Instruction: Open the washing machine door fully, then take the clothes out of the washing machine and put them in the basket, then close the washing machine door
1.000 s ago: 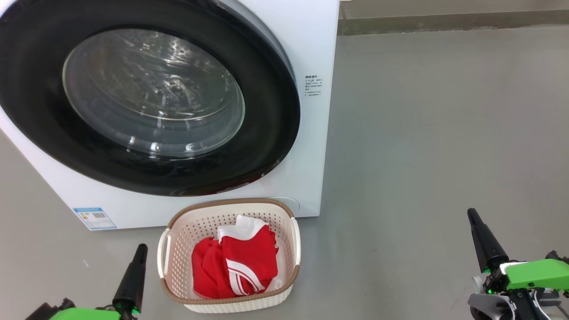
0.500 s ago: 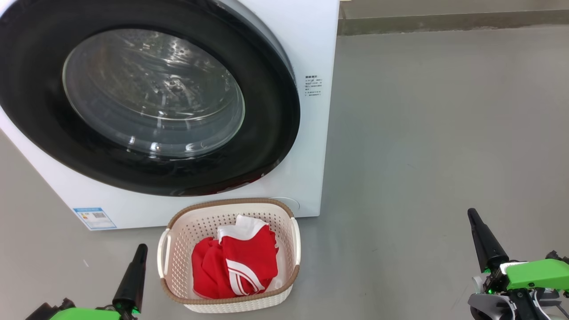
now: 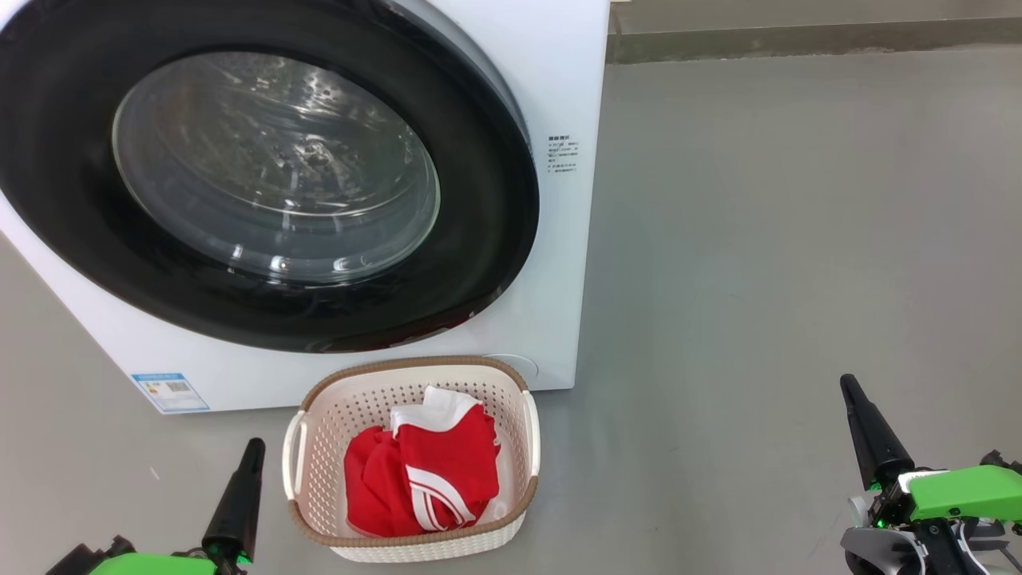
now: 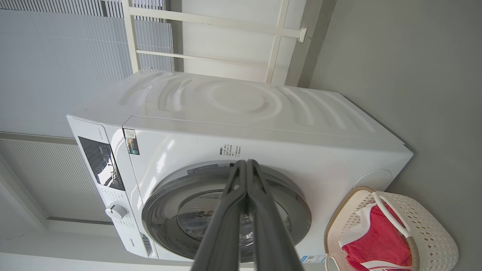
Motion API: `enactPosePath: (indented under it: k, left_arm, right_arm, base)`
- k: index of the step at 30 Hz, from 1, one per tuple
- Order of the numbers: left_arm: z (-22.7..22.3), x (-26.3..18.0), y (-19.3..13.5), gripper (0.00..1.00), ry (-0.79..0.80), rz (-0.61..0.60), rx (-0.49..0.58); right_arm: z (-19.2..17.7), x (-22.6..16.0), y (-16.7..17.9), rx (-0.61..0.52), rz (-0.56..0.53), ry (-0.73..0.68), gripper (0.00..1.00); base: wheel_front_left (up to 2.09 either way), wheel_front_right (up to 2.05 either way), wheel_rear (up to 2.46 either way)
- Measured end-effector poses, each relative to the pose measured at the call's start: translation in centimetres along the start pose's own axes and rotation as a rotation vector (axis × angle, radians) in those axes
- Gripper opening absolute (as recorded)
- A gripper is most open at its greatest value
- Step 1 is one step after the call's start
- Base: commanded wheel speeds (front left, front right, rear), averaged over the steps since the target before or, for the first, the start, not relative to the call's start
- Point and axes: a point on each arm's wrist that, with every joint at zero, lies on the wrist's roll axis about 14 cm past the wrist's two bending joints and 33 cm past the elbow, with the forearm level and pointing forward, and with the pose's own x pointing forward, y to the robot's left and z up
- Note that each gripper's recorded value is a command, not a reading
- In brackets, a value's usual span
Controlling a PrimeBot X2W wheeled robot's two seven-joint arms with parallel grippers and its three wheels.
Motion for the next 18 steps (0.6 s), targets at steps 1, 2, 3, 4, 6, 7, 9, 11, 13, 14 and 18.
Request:
enactPosePath:
  k: [1,2,3,4,6,7,9,11,13,14,18]
  left_arm:
    - [0.0,0.0,-0.01,0.0,0.0,0.0,0.0]
    - [0.0,0.0,0.0,0.0,0.0,0.0,0.0]
    - [0.0,0.0,0.0,0.0,0.0,0.0,0.0]
    - [0.0,0.0,0.0,0.0,0.0,0.0,0.0]
    - [0.0,0.0,0.0,0.0,0.0,0.0,0.0]
    - [0.0,0.0,0.0,0.0,0.0,0.0,0.0]
    - [0.0,0.0,0.0,0.0,0.0,0.0,0.0]
    - [0.0,0.0,0.0,0.0,0.0,0.0,0.0]
    - [0.0,0.0,0.0,0.0,0.0,0.0,0.0]
    - [0.0,0.0,0.0,0.0,0.0,0.0,0.0]
    - [0.0,0.0,0.0,0.0,0.0,0.0,0.0]
  right_arm:
    - [0.0,0.0,0.0,0.0,0.0,0.0,0.0]
    - [0.0,0.0,0.0,0.0,0.0,0.0,0.0]
    - [0.01,0.0,0.0,0.0,0.0,0.0,0.0]
    - [0.01,0.0,0.0,0.0,0.0,0.0,0.0]
    - [0.01,0.0,0.01,0.0,0.0,0.0,0.0]
    - [0.01,0.0,0.0,0.0,0.0,0.0,0.0]
    - [0.01,0.0,0.0,0.0,0.0,0.0,0.0]
    - [0.02,0.0,0.0,0.0,0.0,-0.001,0.0]
    - [0.02,0.0,0.0,0.0,0.0,-0.001,0.0]
    - [0.03,0.0,0.01,0.0,0.0,-0.001,0.0]
    - [0.03,0.0,0.0,0.0,0.0,-0.001,0.0]
  base:
    - [0.0,0.0,0.0]
    - [0.0,0.0,0.0]
    - [0.0,0.0,0.0]
    - [0.0,0.0,0.0]
    - [0.0,0.0,0.0]
    - [0.0,0.0,0.0]
    - [0.0,0.0,0.0]
    - [0.0,0.0,0.0]
    - [0.0,0.0,0.0]
    - [0.0,0.0,0.0]
    - [0.0,0.0,0.0]
